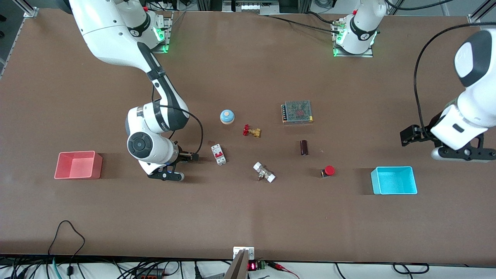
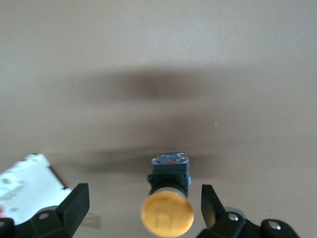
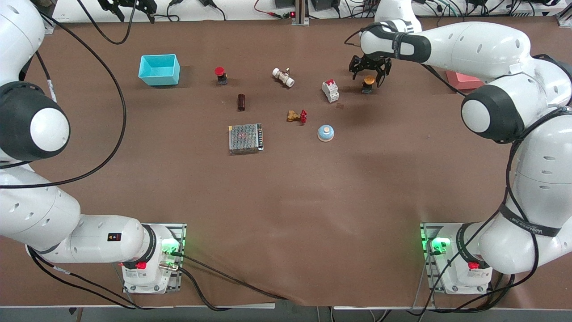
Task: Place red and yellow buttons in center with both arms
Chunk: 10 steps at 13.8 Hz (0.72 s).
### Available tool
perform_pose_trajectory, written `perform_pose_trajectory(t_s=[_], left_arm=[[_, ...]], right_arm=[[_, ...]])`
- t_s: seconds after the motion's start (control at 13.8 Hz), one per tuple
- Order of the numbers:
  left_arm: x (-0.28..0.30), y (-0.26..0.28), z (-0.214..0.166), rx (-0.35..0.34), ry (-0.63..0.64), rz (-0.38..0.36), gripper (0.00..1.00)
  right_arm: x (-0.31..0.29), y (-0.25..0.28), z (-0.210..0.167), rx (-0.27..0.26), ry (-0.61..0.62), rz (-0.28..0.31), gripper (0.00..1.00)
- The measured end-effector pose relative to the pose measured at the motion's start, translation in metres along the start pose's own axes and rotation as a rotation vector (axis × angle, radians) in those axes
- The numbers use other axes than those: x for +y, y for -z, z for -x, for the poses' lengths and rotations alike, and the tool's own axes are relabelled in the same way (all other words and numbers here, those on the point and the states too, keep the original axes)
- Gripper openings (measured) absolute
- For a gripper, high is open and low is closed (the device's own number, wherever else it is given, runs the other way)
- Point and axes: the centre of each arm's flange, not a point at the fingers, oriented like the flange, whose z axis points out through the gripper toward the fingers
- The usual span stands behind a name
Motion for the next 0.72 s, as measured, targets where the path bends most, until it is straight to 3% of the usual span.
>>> perform_pose_trajectory(t_s=[0.36, 0.72], left_arm=[[-0.005, 0.025, 0.026, 0.017, -0.055, -0.007, 1.0], [-0.009, 0.038, 0.042, 0.037, -0.052, 0.002, 1.0]], right_arm=[[0.045, 0.113, -0.011, 0.089, -0.073, 0.008, 1.0], [0.125, 0.213, -0.001, 0.124, -0.084, 0.103, 1.0]])
